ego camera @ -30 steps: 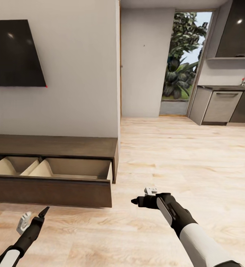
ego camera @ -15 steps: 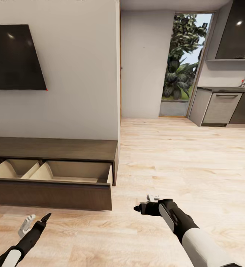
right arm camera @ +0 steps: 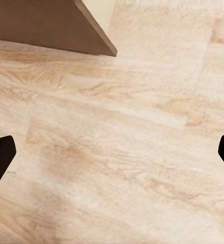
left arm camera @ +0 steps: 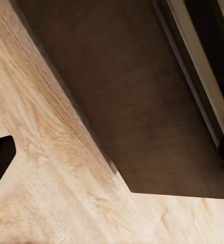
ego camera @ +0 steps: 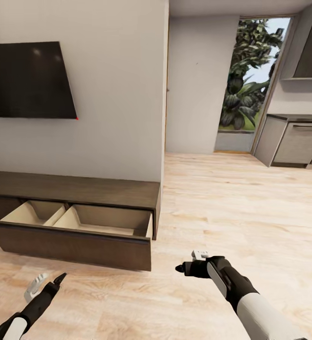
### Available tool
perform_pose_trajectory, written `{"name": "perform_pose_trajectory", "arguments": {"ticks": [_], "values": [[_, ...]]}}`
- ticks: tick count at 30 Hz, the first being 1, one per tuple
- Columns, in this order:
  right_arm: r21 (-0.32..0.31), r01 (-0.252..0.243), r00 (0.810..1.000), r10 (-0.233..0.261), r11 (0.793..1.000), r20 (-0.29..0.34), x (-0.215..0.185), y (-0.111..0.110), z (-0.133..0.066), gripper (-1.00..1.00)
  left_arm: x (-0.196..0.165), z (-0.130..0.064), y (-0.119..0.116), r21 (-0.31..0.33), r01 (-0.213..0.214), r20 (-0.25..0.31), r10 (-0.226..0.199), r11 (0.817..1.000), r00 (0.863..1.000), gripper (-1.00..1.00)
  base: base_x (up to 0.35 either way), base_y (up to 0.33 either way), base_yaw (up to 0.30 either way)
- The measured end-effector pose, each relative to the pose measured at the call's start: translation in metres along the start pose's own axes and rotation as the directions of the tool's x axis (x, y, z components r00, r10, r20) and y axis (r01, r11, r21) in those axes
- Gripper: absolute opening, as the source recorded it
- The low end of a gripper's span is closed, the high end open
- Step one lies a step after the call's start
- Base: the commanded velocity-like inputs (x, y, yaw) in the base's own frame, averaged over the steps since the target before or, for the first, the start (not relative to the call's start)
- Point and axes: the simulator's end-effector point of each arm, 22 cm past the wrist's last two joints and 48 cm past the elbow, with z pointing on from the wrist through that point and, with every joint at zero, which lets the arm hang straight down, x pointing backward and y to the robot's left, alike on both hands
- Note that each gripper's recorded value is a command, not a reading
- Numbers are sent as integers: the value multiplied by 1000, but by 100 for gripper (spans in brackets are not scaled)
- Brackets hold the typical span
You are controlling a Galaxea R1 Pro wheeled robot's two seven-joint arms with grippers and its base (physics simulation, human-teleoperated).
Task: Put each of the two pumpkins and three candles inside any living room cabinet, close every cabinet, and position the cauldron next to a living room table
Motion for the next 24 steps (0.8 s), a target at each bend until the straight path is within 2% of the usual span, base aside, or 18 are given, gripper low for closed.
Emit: {"name": "perform_pose_trajectory", "arguments": {"ticks": [3, 5, 7, 9, 14, 19, 24], "values": [[18, -10, 1000, 11, 1000, -20, 7, -11, -4, 100, -2, -3, -5, 0, -6, -7, 6, 1000, 1000, 100, 0, 0, 255], [32, -14, 1000, 14, 999, -17, 9, -19, -6, 100, 0, -5, -4, -17, -29, -22, 29, 999, 999, 100, 0, 0, 255], [40, -9, 1000, 9, 999, 5, 5, -23, -8, 100, 4, -7, 1, -54, -78, -47, 76, 995, 996, 100, 0, 0, 252], [41, -7, 1000, 6, 999, 13, 1, -23, -11, 100, 5, -9, 1, -73, -103, -60, 99, 992, 993, 100, 0, 0, 243], [44, -5, 1000, 4, 999, 20, -6, -20, -20, 100, 13, -12, -5, -96, -120, -83, 112, 988, 990, 100, -7, -5, 236], [48, -9, 1000, 9, 999, 12, -8, -19, -28, 100, 24, -16, -9, -137, -152, -120, 136, 979, 983, 100, -217, -106, 231], [49, -1, 1000, 0, 999, 12, -15, -15, -37, 100, 27, -19, -21, -137, -190, -145, 170, 972, 975, 100, -279, -126, 217]]}}
